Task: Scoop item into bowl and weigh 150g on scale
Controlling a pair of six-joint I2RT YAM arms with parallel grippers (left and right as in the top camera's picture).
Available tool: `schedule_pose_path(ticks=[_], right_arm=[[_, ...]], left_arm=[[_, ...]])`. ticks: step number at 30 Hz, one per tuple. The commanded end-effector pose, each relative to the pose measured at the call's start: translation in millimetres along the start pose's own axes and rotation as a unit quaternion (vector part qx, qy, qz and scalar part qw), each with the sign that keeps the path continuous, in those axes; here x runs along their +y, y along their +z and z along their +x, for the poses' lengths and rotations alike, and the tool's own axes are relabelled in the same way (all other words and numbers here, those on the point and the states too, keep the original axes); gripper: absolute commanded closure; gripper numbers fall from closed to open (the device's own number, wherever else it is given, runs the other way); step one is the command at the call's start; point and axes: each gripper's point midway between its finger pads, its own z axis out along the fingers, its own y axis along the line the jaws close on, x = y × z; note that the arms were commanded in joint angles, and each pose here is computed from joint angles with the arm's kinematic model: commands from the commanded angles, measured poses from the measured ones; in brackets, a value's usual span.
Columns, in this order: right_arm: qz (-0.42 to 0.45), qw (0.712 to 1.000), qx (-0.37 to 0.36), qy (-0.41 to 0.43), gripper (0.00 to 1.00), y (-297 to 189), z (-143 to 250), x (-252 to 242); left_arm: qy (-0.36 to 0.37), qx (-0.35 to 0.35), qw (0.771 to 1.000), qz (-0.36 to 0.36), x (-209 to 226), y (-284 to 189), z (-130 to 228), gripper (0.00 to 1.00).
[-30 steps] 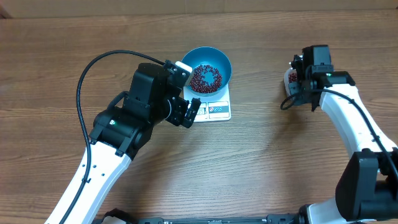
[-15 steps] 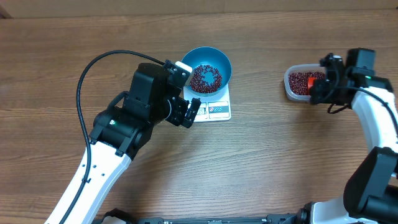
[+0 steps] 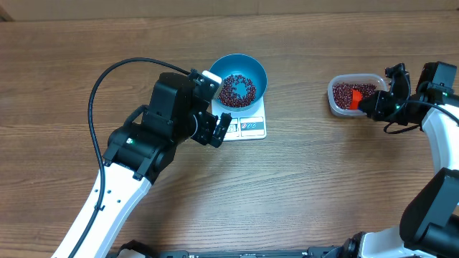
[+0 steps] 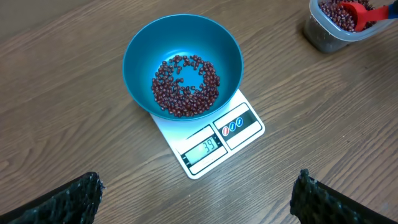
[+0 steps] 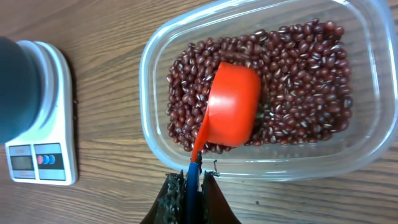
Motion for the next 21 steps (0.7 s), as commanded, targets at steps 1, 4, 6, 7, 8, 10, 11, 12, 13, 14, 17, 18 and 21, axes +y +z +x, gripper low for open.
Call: schedule_pose_path(ticks=[1, 4, 6, 7, 8, 10, 11, 12, 13, 14, 17, 18, 21], right_arm=[[-0.041, 0.999, 0.006, 0.023, 0.96, 5.9, 4.7, 11.5], [-0.041, 0.999, 0.006, 0.024, 0.96, 6.4, 4.9, 10.4], [-0.041, 0.999, 0.008, 0.025, 0.96, 7.3, 5.4, 9.5], [-0.041, 0.999, 0.008, 0.027, 0.96, 7.9, 5.8, 8.8], [-0.041, 0.999, 0.01, 0.028, 0.96, 9.2, 6.5, 8.2], [-0.041, 0.999, 0.013, 0.03, 0.96, 10.7, 7.4, 7.1], [-0.042, 0.999, 0.014, 0.03, 0.96, 11.3, 7.7, 6.9], [-0.041, 0.999, 0.013, 0.03, 0.96, 11.3, 7.7, 6.8], [-0.041, 0.999, 0.014, 0.03, 0.96, 11.6, 7.7, 6.7], [-0.041, 0.999, 0.013, 0.031, 0.96, 11.1, 7.5, 5.9], [-0.038, 0.998, 0.01, 0.038, 0.96, 9.1, 7.2, 1.3], [-0.037, 0.998, 0.009, 0.042, 0.96, 8.3, 7.0, -0.6], [-0.033, 0.998, 0.004, 0.062, 0.96, 4.4, 6.2, -9.0]], left_arm=[[0.006, 0.006, 1.0, 0.002, 0.4, 3.1, 3.2, 0.01], [0.006, 0.006, 1.0, 0.002, 0.5, 3.1, 3.2, 0.0], [0.006, 0.006, 1.0, 0.002, 0.4, 3.1, 3.2, 0.0], [0.006, 0.006, 1.0, 0.002, 0.4, 3.1, 3.2, 0.0], [0.006, 0.006, 1.0, 0.002, 0.4, 3.1, 3.2, 0.0], [0.006, 0.006, 1.0, 0.002, 0.4, 3.1, 3.2, 0.0], [0.006, 0.006, 1.0, 0.002, 0.4, 3.1, 3.2, 0.0], [0.006, 0.006, 1.0, 0.002, 0.4, 3.1, 3.2, 0.0], [0.006, 0.006, 1.0, 0.002, 0.4, 3.1, 3.2, 0.0], [0.006, 0.006, 1.0, 0.002, 0.4, 3.1, 3.2, 0.0], [0.006, 0.006, 1.0, 0.002, 0.4, 3.1, 3.2, 0.0], [0.006, 0.006, 1.0, 0.002, 0.4, 3.2, 3.2, 0.0], [0.006, 0.006, 1.0, 0.002, 0.4, 3.1, 3.2, 0.0]])
